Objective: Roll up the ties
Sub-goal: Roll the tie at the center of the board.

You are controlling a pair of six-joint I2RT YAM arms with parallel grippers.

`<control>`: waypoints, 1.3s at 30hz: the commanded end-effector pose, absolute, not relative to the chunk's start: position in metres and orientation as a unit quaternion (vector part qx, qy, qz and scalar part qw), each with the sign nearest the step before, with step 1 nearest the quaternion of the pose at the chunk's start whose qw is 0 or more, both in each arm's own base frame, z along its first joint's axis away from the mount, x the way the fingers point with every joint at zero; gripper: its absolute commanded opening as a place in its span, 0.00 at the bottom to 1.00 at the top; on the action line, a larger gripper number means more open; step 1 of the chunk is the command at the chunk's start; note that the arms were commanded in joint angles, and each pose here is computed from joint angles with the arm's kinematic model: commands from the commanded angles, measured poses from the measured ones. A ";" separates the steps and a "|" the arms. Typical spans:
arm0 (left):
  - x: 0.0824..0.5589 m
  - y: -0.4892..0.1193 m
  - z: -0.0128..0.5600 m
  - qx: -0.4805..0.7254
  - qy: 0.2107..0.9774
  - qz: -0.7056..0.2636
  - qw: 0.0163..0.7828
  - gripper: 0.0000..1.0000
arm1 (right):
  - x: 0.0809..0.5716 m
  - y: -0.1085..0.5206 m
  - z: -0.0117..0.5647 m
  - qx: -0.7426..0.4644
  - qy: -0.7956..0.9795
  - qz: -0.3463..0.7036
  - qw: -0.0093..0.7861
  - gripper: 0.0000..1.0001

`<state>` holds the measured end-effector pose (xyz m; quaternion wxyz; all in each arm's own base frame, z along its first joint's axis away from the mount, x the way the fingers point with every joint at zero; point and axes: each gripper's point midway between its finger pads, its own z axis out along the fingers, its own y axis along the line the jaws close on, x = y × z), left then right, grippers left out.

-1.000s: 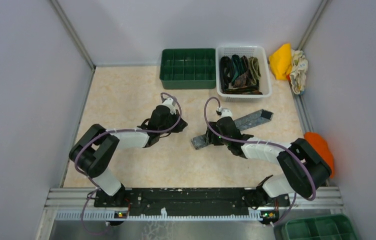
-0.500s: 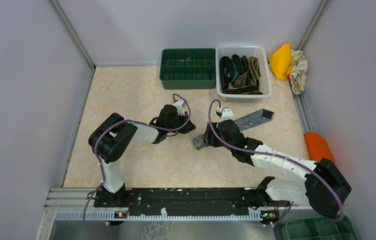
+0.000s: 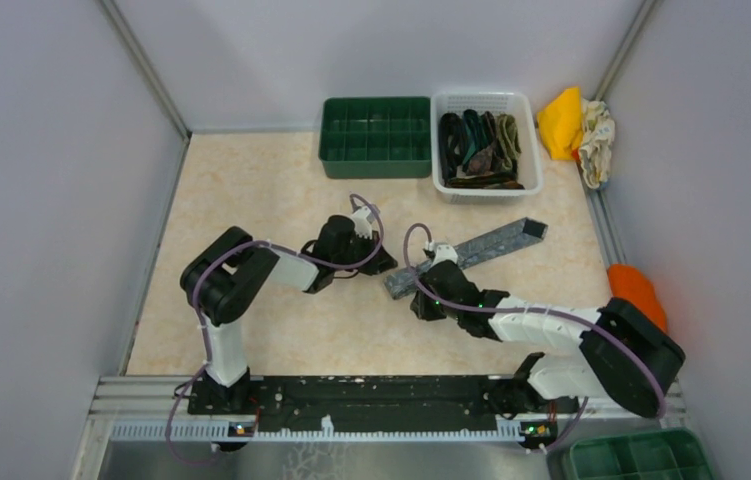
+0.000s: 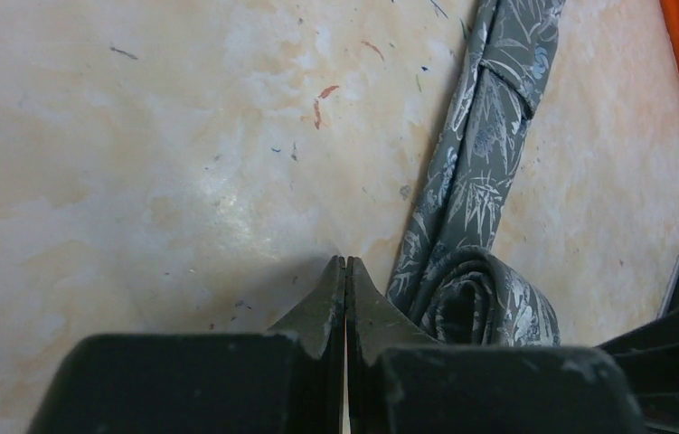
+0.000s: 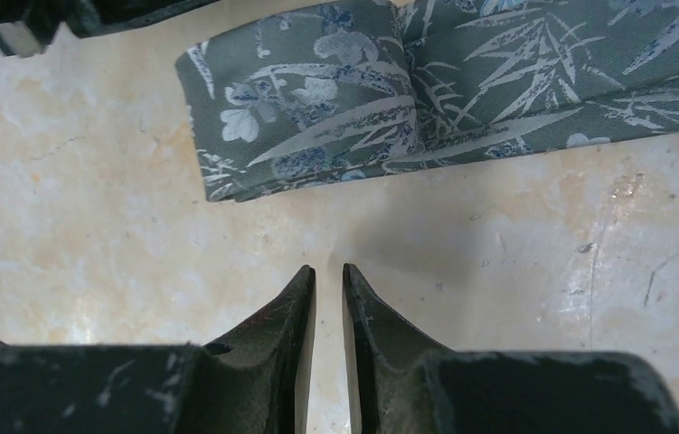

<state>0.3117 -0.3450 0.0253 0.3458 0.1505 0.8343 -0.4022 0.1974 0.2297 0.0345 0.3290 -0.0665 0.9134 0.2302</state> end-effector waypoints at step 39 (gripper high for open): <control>0.303 -0.120 0.145 -0.222 0.794 -0.124 0.552 0.00 | 0.238 0.291 0.109 -0.293 0.863 -0.031 0.411 0.71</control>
